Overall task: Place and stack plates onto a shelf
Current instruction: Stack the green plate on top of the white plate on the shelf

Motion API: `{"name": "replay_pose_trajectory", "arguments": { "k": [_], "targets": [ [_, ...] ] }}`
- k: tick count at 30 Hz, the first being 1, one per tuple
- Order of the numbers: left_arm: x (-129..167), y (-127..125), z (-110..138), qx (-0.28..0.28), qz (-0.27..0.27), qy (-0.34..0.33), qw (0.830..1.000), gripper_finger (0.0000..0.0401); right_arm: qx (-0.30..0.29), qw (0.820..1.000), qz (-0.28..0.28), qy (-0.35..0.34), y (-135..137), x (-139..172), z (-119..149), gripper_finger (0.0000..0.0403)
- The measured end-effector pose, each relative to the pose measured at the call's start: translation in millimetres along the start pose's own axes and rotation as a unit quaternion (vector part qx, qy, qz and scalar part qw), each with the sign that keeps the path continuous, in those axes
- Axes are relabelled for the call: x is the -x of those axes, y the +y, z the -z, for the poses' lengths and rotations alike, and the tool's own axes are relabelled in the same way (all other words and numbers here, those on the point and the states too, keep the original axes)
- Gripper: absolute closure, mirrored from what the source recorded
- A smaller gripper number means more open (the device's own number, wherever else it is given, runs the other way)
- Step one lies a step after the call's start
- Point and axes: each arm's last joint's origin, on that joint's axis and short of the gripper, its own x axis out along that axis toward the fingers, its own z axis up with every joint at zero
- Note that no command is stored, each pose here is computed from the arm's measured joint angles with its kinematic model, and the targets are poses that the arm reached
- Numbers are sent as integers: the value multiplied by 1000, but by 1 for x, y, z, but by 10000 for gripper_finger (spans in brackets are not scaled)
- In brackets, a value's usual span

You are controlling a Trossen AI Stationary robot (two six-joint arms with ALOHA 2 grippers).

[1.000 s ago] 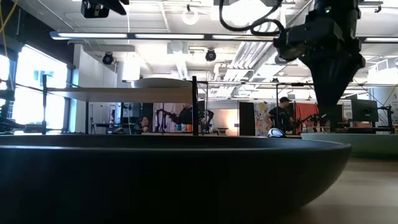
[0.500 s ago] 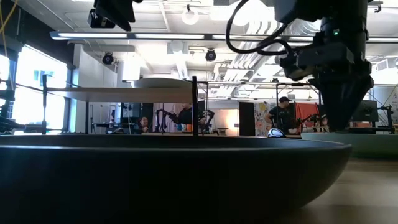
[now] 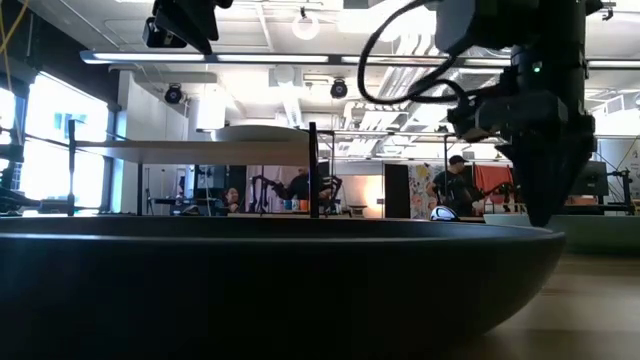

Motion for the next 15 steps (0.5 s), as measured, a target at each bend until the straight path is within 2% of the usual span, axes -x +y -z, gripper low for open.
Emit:
{"name": "replay_pose_trajectory", "arguments": {
  "k": [11, 15],
  "targets": [
    [0, 0, 0, 0, 0, 0, 1000, 311, -4, 1000, 27, 9, 1, -13, 0, 312],
    [0, 0, 0, -4, 0, 0, 1000, 311, -12, 999, 30, 12, 1, -14, 0, 328]
  ]
}}
